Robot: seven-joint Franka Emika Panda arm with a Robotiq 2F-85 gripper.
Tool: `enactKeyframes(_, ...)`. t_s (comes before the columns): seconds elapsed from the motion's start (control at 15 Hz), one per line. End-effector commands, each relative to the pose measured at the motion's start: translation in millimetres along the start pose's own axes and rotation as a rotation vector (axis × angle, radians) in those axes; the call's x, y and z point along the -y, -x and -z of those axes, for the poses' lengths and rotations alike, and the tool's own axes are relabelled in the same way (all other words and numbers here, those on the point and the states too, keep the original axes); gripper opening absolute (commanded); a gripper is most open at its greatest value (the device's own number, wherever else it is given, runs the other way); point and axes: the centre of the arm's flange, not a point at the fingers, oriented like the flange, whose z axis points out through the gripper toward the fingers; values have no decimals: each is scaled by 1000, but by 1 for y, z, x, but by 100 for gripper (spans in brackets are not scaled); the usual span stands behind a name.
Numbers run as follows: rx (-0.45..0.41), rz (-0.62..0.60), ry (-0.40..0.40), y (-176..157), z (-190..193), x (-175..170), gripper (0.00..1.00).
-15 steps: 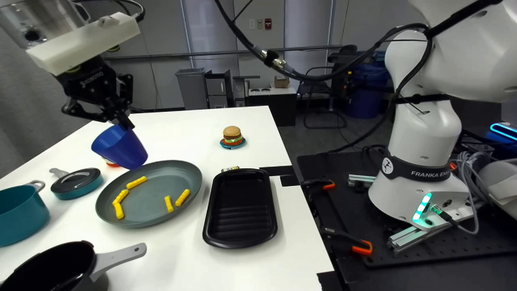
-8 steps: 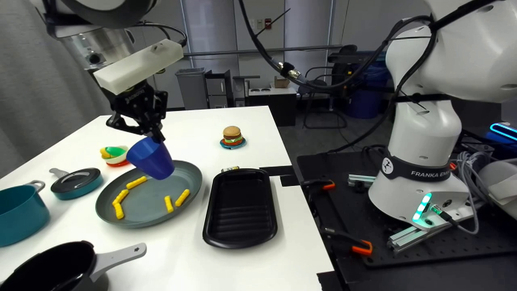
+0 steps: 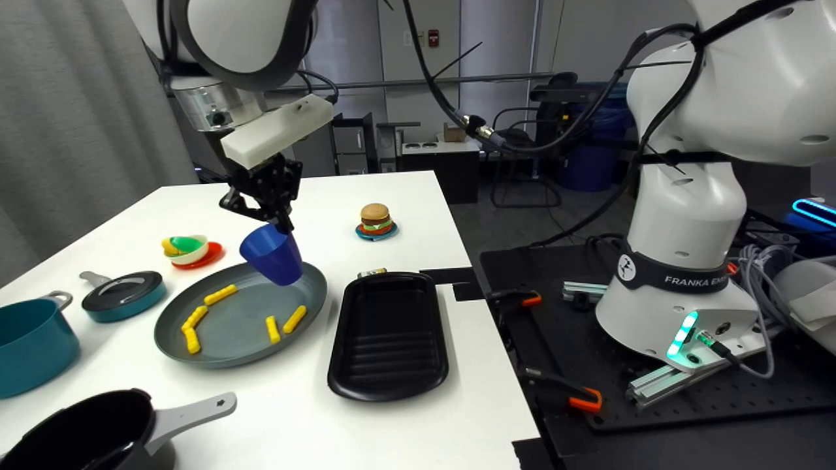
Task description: Pour the contents of the blue cup onto the plate
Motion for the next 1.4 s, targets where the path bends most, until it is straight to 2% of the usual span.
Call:
enactKeyframes(0.0, -33, -2, -26, -13, -22, -24, 1)
enactKeyframes(0.2, -39, -7, -49, -24, -38, -32, 1)
enactKeyframes(0.53, -60, 4, -80, -35, -54, -27, 1)
enactKeyframes(1.0, -55, -21, -184, -38, -65, -16, 1)
enactKeyframes(1.27, -41, -26, -204, -36, -68, -15, 1)
enactKeyframes(1.33, -39, -26, -206, -36, -68, -15, 10)
